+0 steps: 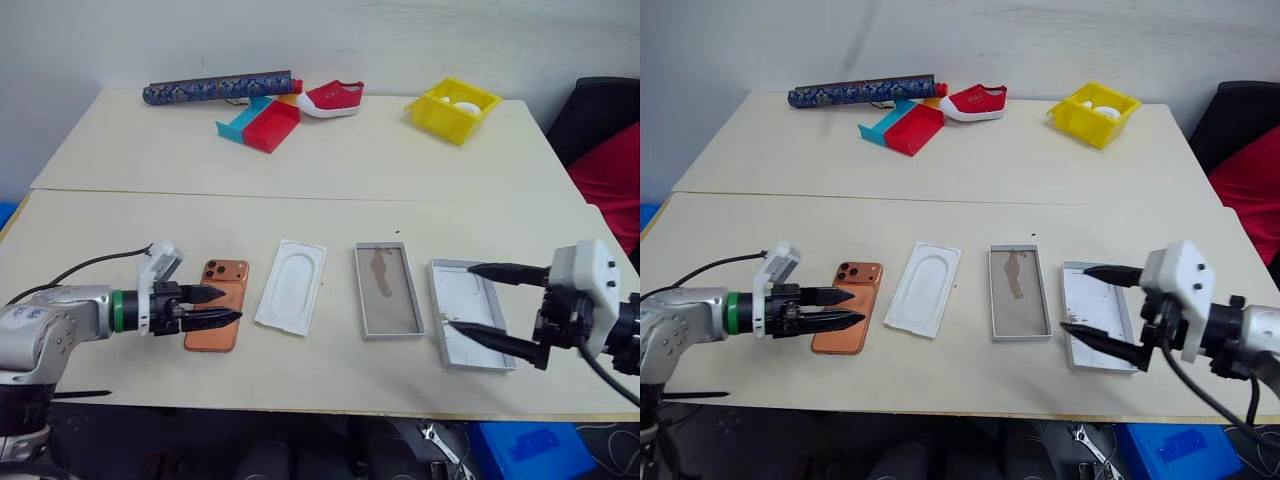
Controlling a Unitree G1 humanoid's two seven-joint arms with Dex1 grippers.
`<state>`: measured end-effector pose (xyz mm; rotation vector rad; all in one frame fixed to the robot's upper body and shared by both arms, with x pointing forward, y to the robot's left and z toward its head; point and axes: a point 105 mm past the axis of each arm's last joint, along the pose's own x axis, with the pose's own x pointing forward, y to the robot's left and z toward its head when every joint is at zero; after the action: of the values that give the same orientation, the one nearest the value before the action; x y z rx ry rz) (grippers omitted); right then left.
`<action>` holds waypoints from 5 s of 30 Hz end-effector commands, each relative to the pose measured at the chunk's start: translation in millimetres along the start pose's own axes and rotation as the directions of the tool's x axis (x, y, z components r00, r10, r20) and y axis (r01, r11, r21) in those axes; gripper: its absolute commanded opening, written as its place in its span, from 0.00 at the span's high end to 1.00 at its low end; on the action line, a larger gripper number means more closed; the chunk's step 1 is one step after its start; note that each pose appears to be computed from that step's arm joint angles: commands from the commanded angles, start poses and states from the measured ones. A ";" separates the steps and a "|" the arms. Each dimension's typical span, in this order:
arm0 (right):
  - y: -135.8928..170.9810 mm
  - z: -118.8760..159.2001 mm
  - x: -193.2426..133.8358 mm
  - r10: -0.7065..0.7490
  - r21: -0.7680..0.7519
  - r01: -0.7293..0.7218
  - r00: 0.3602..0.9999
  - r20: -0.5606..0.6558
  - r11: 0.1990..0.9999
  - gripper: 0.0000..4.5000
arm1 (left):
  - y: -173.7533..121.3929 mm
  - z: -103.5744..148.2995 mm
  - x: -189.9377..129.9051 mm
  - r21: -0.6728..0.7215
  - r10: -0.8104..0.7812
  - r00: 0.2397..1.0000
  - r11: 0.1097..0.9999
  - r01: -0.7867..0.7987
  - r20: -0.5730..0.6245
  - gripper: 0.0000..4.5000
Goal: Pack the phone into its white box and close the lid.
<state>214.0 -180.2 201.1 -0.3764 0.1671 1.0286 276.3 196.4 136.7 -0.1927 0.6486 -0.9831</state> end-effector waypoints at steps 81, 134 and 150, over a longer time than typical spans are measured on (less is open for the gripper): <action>29.7 -74.2 85.9 0.287 -0.243 -0.329 0.938 -0.194 0.912 1.00 | -57.6 3.4 58.7 -0.349 -0.347 0.937 0.884 0.311 -0.042 1.00; 35.4 -22.1 -6.0 -0.051 0.055 0.054 0.997 -0.062 0.997 0.00 | -85.0 11.1 168.3 -0.408 -0.351 0.918 0.877 0.253 -0.186 0.66; 5.9 -19.3 21.3 -0.025 -0.015 0.024 0.997 -0.070 1.000 0.00 | -102.9 67.2 101.5 -0.007 -0.468 0.884 0.884 0.468 0.013 0.01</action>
<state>219.3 -167.9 173.8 -0.4067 0.2171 0.9908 281.4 47.3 174.0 -0.3868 0.7079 -1.3968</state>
